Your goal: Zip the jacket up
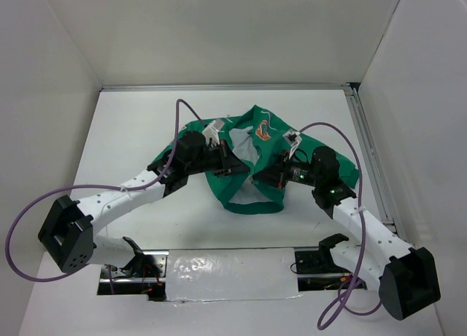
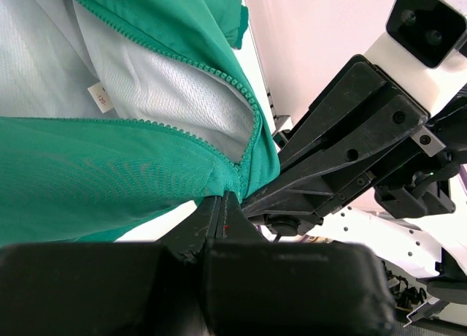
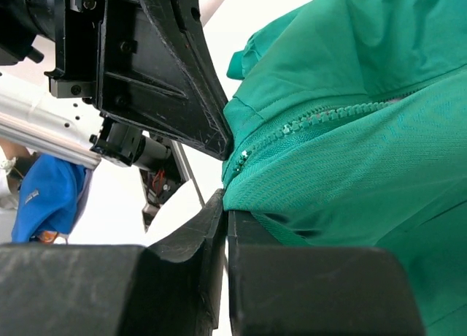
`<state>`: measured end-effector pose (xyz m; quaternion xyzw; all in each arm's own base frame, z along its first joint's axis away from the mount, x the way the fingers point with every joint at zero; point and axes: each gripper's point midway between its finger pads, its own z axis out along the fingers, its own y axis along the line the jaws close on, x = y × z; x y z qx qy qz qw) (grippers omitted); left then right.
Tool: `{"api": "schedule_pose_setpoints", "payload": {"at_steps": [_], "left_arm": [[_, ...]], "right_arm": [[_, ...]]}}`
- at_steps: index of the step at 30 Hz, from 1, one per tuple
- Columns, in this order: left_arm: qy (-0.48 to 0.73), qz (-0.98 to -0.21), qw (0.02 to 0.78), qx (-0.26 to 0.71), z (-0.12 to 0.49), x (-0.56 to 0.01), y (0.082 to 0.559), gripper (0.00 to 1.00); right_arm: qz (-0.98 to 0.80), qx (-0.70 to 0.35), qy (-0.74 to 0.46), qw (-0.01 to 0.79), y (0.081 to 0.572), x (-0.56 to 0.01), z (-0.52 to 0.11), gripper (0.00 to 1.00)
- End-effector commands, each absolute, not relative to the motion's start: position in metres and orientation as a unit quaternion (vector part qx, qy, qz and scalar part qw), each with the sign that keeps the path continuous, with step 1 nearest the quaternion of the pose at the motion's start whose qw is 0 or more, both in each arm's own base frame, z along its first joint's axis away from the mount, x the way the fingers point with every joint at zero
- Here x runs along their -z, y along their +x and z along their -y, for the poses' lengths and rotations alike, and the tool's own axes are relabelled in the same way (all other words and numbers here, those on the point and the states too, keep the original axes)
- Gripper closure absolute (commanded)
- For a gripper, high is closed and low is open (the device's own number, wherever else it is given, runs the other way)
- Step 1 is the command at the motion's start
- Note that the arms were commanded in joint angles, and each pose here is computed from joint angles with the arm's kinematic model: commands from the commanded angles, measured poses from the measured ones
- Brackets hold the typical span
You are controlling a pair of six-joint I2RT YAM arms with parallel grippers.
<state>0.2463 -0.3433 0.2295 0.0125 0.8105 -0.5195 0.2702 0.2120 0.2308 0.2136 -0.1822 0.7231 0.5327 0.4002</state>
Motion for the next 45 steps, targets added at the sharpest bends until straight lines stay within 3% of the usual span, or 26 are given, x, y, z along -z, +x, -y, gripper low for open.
{"api": "schedule_pose_setpoints", "payload": {"at_steps": [1, 3, 10, 13, 18, 30, 38, 45], "left_arm": [[0.032, -0.777, 0.3, 0.553, 0.352, -0.268, 0.25, 1.0], [0.036, -0.775, 0.303, 0.554, 0.353, -0.27, 0.251, 1.0], [0.054, -0.772, 0.293, 0.561, 0.362, -0.27, 0.252, 1.0], [0.06, -0.772, 0.288, 0.564, 0.365, -0.268, 0.251, 1.0], [0.062, -0.77, 0.299, 0.56, 0.363, -0.273, 0.253, 1.0], [0.047, -0.741, 0.359, 0.565, 0.346, -0.33, 0.283, 1.0], [0.05, -0.731, 0.366, 0.574, 0.341, -0.347, 0.314, 1.0], [0.063, -0.729, 0.361, 0.578, 0.344, -0.346, 0.312, 1.0]], "right_arm": [[-0.711, -0.527, -0.206, 0.418, 0.214, -0.236, -0.234, 0.92], [-0.711, -0.531, -0.206, 0.412, 0.213, -0.236, -0.235, 0.87], [-0.715, -0.54, -0.209, 0.392, 0.211, -0.236, -0.238, 0.85], [-0.715, -0.54, -0.206, 0.394, 0.211, -0.236, -0.238, 1.0], [-0.726, -0.529, -0.178, 0.402, 0.219, -0.231, -0.234, 1.0], [-0.661, -0.511, -0.145, 0.53, 0.25, -0.296, -0.213, 1.0], [-0.636, -0.518, -0.16, 0.549, 0.269, -0.319, -0.203, 1.0], [-0.595, -0.517, -0.166, 0.593, 0.272, -0.342, -0.201, 1.0]]}}
